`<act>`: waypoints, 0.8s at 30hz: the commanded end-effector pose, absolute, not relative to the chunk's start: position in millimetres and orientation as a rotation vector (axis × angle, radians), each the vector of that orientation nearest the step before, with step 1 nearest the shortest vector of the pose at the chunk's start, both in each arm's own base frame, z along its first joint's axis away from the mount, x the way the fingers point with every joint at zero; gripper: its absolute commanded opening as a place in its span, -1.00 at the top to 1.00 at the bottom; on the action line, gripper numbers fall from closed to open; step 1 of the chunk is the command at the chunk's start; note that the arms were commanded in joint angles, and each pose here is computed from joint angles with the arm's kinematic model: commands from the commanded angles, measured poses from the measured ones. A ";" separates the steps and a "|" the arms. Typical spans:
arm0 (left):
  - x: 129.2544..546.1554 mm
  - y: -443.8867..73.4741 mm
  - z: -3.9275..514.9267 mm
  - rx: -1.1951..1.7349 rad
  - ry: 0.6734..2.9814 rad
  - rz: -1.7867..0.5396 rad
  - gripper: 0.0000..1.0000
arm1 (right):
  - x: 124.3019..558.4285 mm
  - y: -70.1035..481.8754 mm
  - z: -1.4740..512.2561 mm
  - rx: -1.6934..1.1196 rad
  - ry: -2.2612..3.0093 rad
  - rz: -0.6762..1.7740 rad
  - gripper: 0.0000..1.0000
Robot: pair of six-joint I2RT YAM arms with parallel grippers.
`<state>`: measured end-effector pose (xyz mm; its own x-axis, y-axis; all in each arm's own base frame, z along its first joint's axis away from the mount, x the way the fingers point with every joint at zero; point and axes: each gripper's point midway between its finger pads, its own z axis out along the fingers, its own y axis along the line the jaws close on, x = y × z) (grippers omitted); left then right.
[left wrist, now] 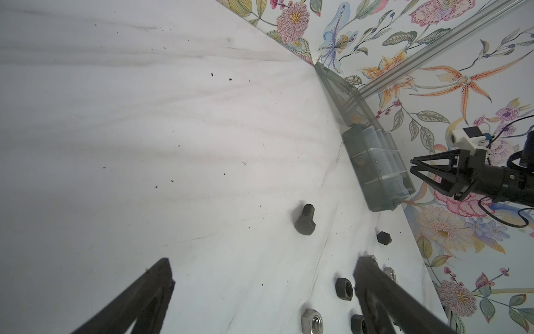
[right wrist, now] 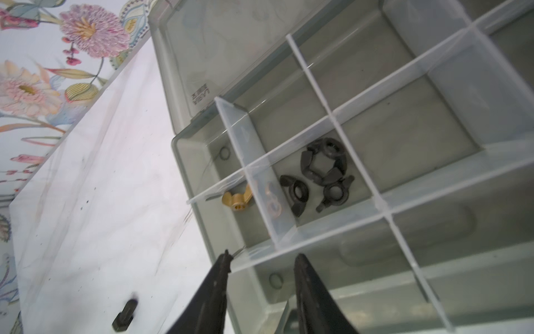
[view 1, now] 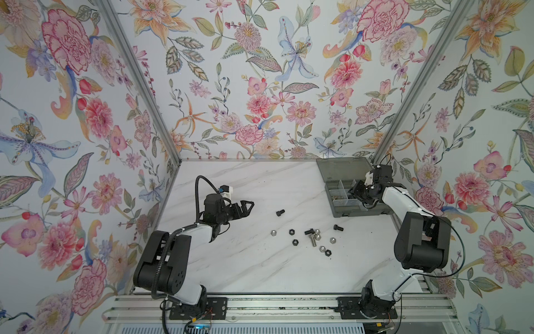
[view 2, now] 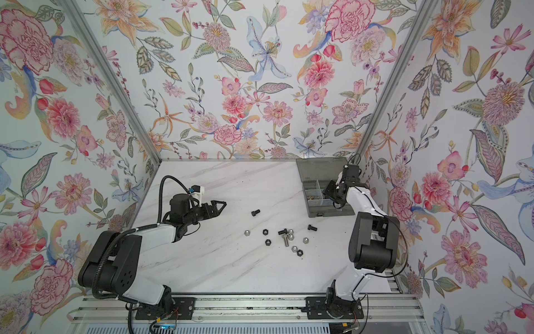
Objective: Sort the screws and nuts into containers
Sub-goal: 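Move the right gripper back to the pile above a black hex nut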
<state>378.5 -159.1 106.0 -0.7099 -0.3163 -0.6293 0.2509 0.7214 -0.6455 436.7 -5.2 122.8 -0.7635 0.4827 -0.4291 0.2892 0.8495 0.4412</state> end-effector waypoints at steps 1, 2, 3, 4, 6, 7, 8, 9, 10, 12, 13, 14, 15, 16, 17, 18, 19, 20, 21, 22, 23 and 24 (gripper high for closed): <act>382.2 -165.6 111.1 -0.032 2.147 -0.974 -0.99 | 405.3 25.8 116.0 0.460 2.571 0.543 0.19; 383.1 -165.3 112.0 -0.031 2.144 -0.974 -0.99 | 398.6 32.1 114.3 0.438 2.586 0.548 0.18; 383.4 -166.0 113.1 -0.030 2.142 -0.977 -0.99 | 391.4 40.7 112.9 0.409 2.602 0.557 0.18; 383.9 -166.3 101.3 -0.041 2.172 -0.976 -0.99 | 384.5 48.9 111.5 0.381 2.615 0.568 0.17; 384.9 -166.7 100.8 -0.043 2.174 -0.978 -0.99 | 373.0 65.1 110.0 0.318 2.633 0.589 0.17; 384.8 -166.6 100.0 -0.045 2.176 -0.979 -0.99 | 367.3 73.6 109.1 0.284 2.642 0.602 0.16; 385.1 -166.8 100.4 -0.044 2.175 -0.979 -0.99 | 362.7 80.6 108.3 0.257 2.650 0.610 0.16; 385.3 -167.3 100.8 -0.044 2.175 -0.981 -0.99 | 357.9 88.1 107.3 0.228 2.658 0.616 0.16; 385.7 -167.1 100.7 -0.045 2.175 -0.980 -0.99 | 353.2 95.5 106.0 0.200 2.668 0.625 0.16; 385.8 -167.4 101.1 -0.045 2.176 -0.979 -0.99 | 346.3 106.7 103.5 0.165 2.684 0.632 0.15; 385.9 -166.9 100.6 -0.047 2.177 -0.978 -0.99 | 343.3 112.7 102.4 0.148 2.691 0.637 0.14; 386.0 -167.4 100.9 -0.046 2.177 -0.979 -0.99 | 340.9 117.7 100.8 0.136 2.700 0.639 0.14; 386.3 -167.2 101.0 -0.047 2.177 -0.978 -0.99 | 338.8 124.3 99.8 0.114 2.707 0.639 0.14; 386.4 -167.0 101.4 -0.049 2.176 -0.977 -0.99 | 336.5 131.2 98.4 0.093 2.716 0.635 0.14; 386.3 -167.2 101.5 -0.051 2.176 -0.978 -0.99 | 334.8 136.9 96.8 0.078 2.725 0.632 0.14; 386.2 -166.9 101.0 -0.051 2.177 -0.976 -0.99 | 333.5 143.7 96.3 0.062 2.729 0.628 0.14; 385.5 -167.5 100.9 -0.053 2.180 -0.977 -0.99 | 332.2 151.3 95.3 0.047 2.737 0.621 0.13; 385.6 -167.5 101.2 -0.052 2.178 -0.975 -0.99 | 331.1 157.2 93.0 0.037 2.747 0.612 0.12; 385.4 -167.6 101.6 -0.050 2.178 -0.975 -0.99 | 329.6 166.2 92.0 0.015 2.754 0.603 0.12; 385.3 -167.5 101.2 -0.052 2.179 -0.974 -0.99 | 328.3 173.9 89.7 0.002 2.763 0.589 0.11; 384.8 -167.7 100.5 -0.052 2.182 -0.974 -0.99 | 328.4 179.6 87.9 -0.008 2.768 0.571 0.10; 384.8 -167.5 100.3 -0.052 2.181 -0.971 -0.99 | 327.6 186.6 84.9 -0.018 2.778 0.556 0.09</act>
